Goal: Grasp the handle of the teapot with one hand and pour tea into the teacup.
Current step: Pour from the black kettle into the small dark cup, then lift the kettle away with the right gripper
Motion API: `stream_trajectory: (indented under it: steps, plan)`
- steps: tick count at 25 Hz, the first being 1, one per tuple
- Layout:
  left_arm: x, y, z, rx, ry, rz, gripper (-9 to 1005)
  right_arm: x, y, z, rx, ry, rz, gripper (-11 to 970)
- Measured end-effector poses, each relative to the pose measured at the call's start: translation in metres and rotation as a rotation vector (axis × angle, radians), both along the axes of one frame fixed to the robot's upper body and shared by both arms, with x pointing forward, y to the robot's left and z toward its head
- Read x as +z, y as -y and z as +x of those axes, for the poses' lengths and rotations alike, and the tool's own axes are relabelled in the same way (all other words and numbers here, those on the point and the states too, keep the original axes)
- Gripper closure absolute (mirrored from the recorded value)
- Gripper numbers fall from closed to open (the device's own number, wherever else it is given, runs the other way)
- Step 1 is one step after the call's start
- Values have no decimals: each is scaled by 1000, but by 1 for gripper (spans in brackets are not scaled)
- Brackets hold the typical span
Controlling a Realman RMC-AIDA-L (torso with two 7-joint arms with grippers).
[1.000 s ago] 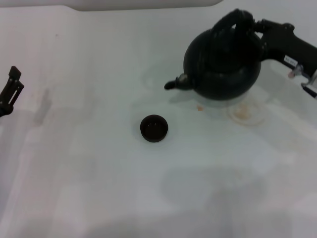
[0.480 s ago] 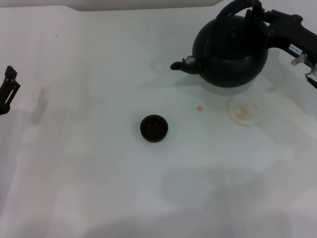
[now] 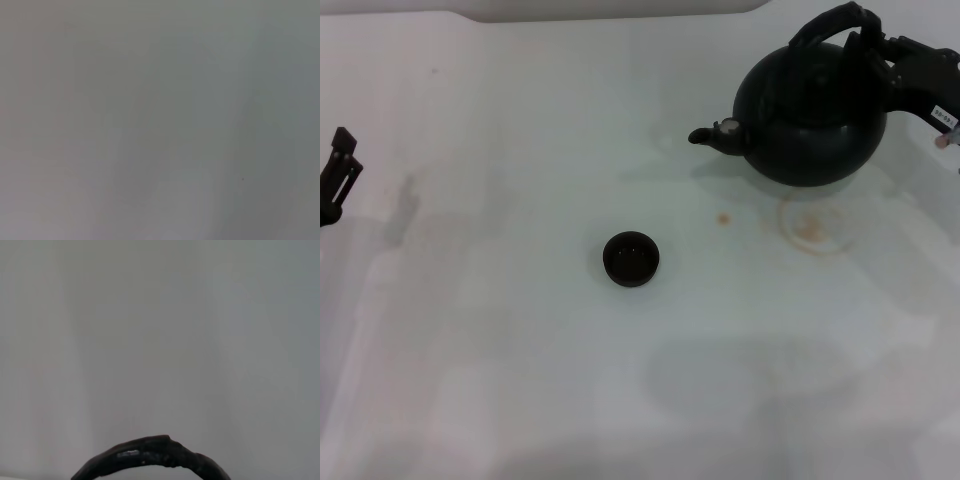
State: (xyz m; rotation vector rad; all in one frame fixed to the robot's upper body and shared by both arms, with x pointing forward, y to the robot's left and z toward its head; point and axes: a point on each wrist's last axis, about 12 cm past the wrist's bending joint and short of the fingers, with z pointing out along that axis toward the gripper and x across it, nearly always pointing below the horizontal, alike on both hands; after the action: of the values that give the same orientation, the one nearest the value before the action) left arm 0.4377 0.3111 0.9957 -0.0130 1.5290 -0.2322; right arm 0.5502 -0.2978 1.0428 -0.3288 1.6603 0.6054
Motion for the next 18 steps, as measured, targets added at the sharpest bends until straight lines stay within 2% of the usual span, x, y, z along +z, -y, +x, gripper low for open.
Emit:
stream_trajectory:
  steps: [9,18]
  plan:
    - [0,1,0,-1,0,-2,106,-5,4,-7,-17,-49,51,773]
    - [0,1,0,-1,0,-4,106,-5,9,-10,-13,-13,1,774]
